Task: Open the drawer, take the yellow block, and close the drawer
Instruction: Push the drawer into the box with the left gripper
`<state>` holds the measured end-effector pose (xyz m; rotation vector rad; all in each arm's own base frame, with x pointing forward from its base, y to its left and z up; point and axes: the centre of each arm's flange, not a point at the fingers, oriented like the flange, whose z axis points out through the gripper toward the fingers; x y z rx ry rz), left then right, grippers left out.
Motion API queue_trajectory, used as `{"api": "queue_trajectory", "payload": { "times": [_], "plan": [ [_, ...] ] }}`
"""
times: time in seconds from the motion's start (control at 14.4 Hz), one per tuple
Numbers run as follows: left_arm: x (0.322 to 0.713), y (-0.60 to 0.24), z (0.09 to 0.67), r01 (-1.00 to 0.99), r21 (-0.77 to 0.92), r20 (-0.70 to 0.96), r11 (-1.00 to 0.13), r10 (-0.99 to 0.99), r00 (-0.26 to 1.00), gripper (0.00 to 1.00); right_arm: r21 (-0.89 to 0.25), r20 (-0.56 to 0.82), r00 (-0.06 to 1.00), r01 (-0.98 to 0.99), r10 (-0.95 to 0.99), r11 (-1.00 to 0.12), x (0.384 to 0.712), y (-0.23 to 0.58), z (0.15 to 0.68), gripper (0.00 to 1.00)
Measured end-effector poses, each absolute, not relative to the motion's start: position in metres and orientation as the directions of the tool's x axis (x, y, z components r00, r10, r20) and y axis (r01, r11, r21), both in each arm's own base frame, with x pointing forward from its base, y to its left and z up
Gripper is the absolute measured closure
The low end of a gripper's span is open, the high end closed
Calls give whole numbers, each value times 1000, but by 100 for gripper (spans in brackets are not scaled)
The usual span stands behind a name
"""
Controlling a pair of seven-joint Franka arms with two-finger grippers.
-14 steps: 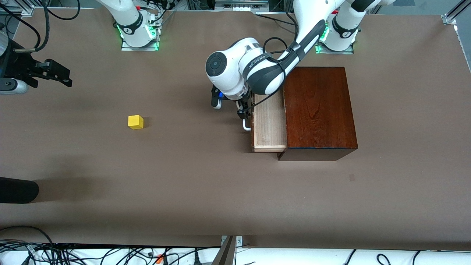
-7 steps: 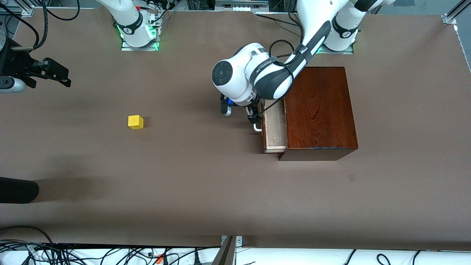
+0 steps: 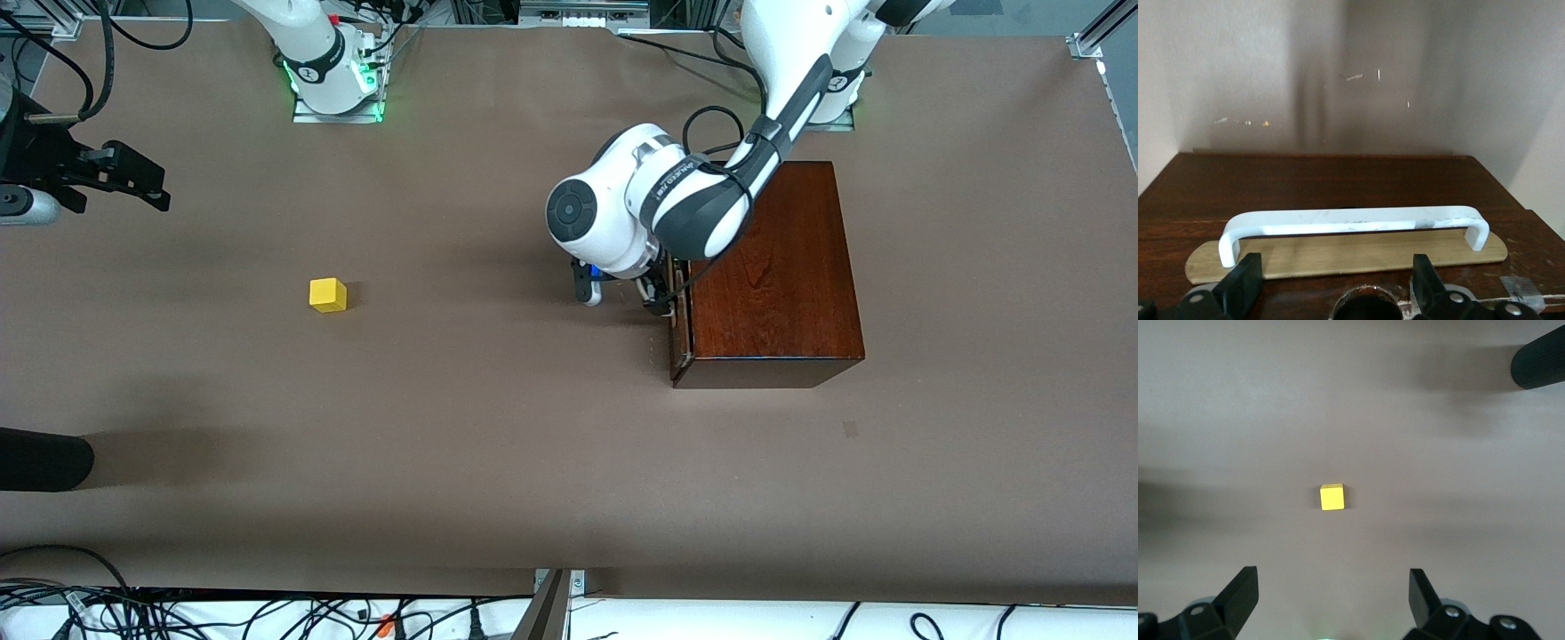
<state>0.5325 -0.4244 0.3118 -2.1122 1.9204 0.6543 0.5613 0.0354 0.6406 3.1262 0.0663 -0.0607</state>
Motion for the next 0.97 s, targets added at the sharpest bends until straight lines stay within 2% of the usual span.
{"api": "queue_trajectory", "payload": {
  "times": [0.97],
  "plan": [
    [532,-424,313,-988,100,-504,-114,-862,49,0,13,-39,998,41,41,-999,561,35,641,0]
  ]
}}
